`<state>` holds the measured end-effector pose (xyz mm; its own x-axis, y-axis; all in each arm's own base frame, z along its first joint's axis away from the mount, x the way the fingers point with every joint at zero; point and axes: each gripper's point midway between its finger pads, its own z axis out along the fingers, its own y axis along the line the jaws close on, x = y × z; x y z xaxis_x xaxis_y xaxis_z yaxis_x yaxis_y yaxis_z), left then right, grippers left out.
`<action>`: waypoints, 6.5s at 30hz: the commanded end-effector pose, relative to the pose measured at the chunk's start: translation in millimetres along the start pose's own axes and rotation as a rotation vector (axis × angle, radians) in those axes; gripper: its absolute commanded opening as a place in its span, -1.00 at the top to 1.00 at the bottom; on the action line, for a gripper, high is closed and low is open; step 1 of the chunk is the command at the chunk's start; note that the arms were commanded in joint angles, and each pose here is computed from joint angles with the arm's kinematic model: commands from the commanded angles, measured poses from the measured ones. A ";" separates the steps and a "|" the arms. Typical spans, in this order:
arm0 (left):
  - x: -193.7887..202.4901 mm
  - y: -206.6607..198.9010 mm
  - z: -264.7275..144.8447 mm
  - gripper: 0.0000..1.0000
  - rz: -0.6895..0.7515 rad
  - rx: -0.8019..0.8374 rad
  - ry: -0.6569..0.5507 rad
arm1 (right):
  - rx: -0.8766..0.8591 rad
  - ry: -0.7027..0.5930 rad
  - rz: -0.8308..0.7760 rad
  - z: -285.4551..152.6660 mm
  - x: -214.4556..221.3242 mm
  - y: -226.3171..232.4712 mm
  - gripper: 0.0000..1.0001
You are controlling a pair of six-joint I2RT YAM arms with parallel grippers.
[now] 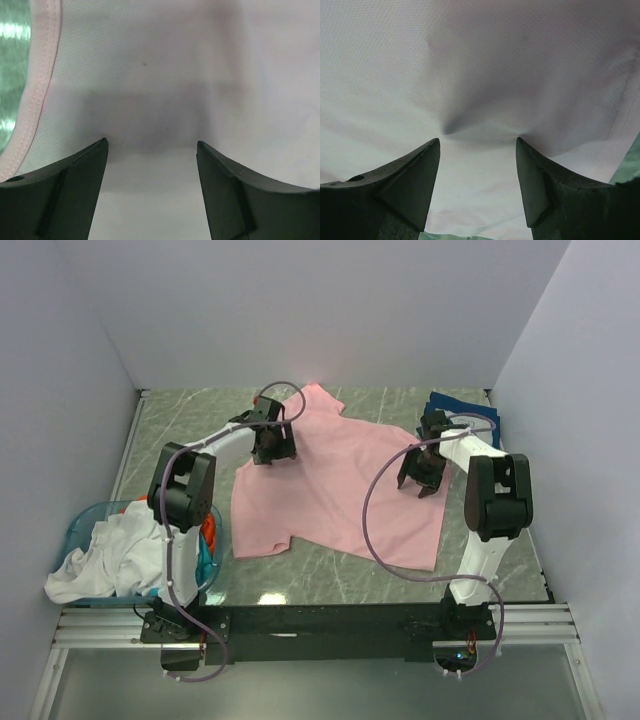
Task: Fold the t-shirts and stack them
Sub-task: Flatten the tshirt out, then fold the tshirt
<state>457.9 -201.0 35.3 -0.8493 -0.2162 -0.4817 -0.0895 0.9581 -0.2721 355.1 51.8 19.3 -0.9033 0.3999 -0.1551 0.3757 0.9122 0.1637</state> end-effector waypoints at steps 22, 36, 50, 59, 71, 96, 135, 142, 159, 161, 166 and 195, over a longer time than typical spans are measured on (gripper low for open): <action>-96.0 -61.3 0.9 -0.54 0.065 0.147 -0.220 | -0.016 -0.072 0.056 -8.5 -82.0 -1.1 -0.37; -101.8 -30.9 -118.0 -0.58 0.052 0.019 -0.404 | -0.113 -0.125 0.027 -46.5 -69.4 19.0 -0.34; 26.4 32.4 -105.4 -0.56 -0.095 -0.073 -0.172 | -0.143 -0.060 -0.106 -44.3 18.5 50.3 -0.33; 78.0 68.8 -122.2 -0.44 -0.136 -0.191 -0.119 | -0.133 -0.029 -0.117 -36.8 47.7 40.7 -0.32; 132.9 93.6 -135.3 -0.26 -0.095 -0.418 -0.058 | -0.119 -0.009 -0.116 -29.2 58.0 32.9 -0.32; 163.7 102.5 -113.1 0.17 -0.132 -0.413 -0.002 | -0.112 0.019 -0.129 -18.4 60.2 32.4 -0.31; 112.4 73.4 -141.9 0.99 -0.120 -0.361 -0.099 | 0.092 -0.010 0.084 -50.7 95.7 -69.9 -0.28; 107.8 66.7 -143.1 0.99 -0.124 -0.325 -0.111 | 0.184 0.023 0.144 -56.7 118.4 -97.6 -0.22; 106.5 68.7 -149.2 0.99 -0.105 -0.290 -0.115 | 0.233 0.118 0.238 -60.5 162.2 -109.8 0.09; 106.6 70.4 -148.3 0.99 -0.101 -0.293 -0.113 | 0.233 0.121 0.239 -58.1 163.1 -109.1 0.09; 104.3 71.1 -146.7 0.99 -0.098 -0.283 -0.109 | 0.240 0.124 0.250 -53.4 161.9 -106.8 0.10; 103.7 78.9 -149.7 0.99 -0.092 -0.305 -0.104 | 0.217 0.120 0.269 -32.1 150.1 -99.0 0.77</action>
<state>282.4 -121.1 78.6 -0.7913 -0.3063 -0.5292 -0.3332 0.9417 -0.0469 172.5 19.1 12.1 -0.7775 0.6288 -0.0024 0.6286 0.7771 -0.0305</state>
